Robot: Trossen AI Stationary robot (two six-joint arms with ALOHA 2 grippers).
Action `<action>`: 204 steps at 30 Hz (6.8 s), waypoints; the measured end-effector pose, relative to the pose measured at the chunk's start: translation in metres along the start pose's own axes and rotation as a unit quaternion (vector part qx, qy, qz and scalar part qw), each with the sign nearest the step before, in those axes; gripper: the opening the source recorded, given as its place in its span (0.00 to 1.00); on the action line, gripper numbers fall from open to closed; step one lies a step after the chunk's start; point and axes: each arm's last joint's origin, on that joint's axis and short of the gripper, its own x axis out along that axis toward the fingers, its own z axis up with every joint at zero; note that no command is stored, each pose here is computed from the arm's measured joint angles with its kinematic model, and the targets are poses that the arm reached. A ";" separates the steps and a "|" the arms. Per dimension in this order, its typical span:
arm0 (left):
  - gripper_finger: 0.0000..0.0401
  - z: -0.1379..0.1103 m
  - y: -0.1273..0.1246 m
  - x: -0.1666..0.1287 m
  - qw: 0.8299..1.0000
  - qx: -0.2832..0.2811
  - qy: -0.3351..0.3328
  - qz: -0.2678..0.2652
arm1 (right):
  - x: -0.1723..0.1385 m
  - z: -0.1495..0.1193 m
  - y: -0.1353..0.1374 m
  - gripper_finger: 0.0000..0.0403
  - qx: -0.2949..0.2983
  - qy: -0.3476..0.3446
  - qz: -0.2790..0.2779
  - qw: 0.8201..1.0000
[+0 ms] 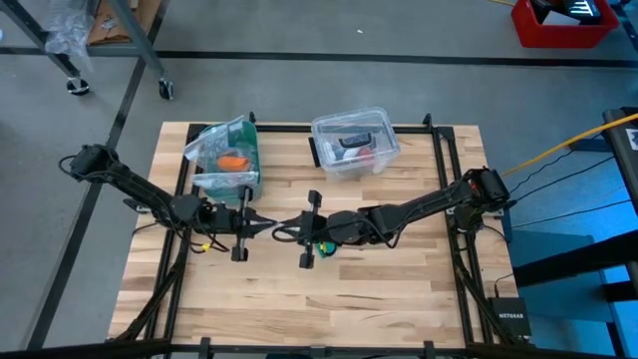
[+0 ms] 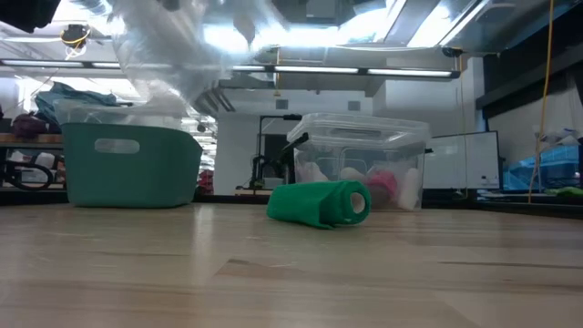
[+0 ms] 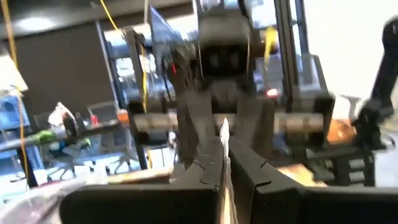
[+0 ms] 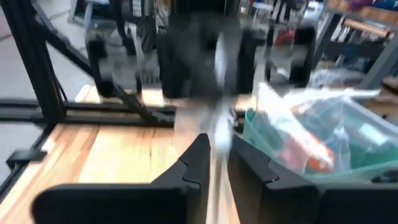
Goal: Roll bandage
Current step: Open the transparent zip bag
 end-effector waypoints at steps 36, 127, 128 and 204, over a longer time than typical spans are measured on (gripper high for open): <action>0.00 -0.001 -0.007 -0.006 0.999 0.010 0.036 -0.022 | 0.001 0.002 0.002 0.35 0.034 -0.016 0.034 0.999; 0.00 0.010 -0.001 -0.006 0.999 0.037 -0.012 0.035 | -0.003 -0.028 0.004 0.06 0.117 0.143 0.035 0.982; 0.00 0.010 -0.001 -0.006 0.999 0.037 -0.012 0.035 | -0.003 -0.029 0.004 0.06 0.117 0.147 0.041 0.981; 0.00 0.011 -0.029 -0.017 0.998 0.035 0.009 -0.048 | 0.001 -0.016 0.001 0.48 0.151 0.083 0.072 0.982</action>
